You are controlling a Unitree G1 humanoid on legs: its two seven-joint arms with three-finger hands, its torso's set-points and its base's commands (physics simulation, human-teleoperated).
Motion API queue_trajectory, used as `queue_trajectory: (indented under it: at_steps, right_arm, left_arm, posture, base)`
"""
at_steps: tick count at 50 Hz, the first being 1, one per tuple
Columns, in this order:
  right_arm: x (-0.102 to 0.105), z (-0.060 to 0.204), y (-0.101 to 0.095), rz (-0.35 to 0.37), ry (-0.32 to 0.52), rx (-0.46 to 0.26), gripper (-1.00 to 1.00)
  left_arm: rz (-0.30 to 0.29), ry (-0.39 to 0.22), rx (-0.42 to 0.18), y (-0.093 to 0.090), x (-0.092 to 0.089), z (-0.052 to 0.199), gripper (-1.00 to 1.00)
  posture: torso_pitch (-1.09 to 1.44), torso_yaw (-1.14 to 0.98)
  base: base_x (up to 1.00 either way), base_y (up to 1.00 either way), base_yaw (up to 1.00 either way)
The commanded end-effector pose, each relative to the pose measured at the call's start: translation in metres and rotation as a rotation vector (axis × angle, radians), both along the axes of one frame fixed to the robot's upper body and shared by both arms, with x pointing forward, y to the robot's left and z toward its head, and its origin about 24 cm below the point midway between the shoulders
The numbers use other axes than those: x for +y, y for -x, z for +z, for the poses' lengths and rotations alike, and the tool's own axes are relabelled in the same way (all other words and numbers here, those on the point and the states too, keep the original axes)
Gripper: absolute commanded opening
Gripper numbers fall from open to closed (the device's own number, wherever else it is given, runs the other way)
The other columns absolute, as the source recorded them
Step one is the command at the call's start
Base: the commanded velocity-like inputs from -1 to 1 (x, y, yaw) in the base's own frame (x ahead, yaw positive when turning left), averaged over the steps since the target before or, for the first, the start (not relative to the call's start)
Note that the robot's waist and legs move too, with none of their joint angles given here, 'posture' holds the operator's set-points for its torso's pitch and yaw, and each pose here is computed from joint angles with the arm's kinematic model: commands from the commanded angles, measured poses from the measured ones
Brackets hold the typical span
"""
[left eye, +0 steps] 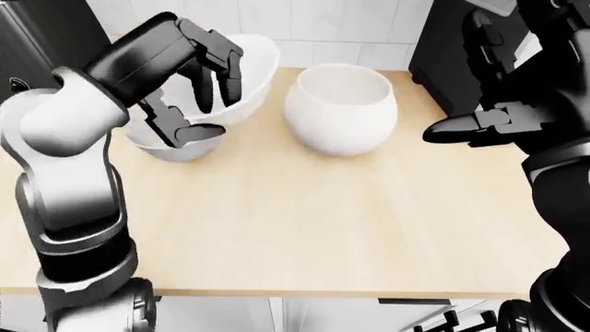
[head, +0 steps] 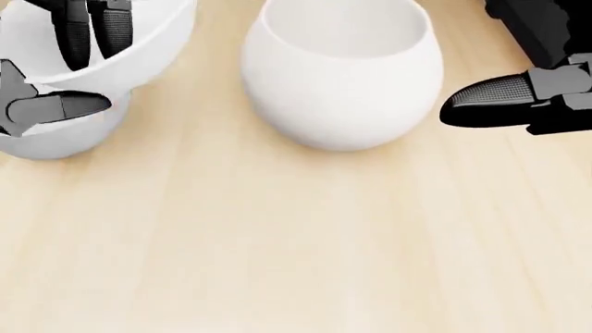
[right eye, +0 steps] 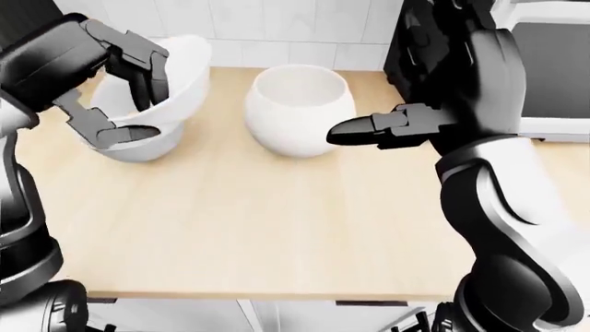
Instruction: Stack the bowls from largest to smallest.
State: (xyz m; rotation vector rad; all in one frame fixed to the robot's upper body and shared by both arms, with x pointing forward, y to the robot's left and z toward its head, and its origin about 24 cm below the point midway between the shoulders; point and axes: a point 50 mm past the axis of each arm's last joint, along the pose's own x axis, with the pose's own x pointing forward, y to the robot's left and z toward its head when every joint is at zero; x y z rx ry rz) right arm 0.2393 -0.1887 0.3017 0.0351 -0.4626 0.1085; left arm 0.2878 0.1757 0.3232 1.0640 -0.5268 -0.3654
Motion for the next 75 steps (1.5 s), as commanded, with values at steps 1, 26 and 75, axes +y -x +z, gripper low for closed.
queue_trajectory:
  at_steps: [1, 26, 75]
  right_arm:
    - [-0.001, 0.009, 0.006, -0.012, -0.004, -0.069, 1.00]
    - [0.002, 0.006, 0.000, -0.012, 0.003, -0.058, 1.00]
    - [-0.003, 0.005, 0.001, -0.024, -0.010, -0.055, 1.00]
  left_arm:
    - [0.076, 0.033, -0.086, 0.000, 0.008, 0.019, -1.00]
    - [0.423, -0.065, 0.046, -0.052, 0.057, 0.001, -1.00]
    - [0.482, -0.140, 0.101, -0.057, 0.076, -0.023, -0.08]
  posture:
    - [0.00, 0.00]
    - [0.00, 0.00]
    - [0.00, 0.00]
  base:
    - [0.00, 0.00, 0.00]
    - [0.00, 0.00, 0.00]
    - [0.00, 0.00, 0.00]
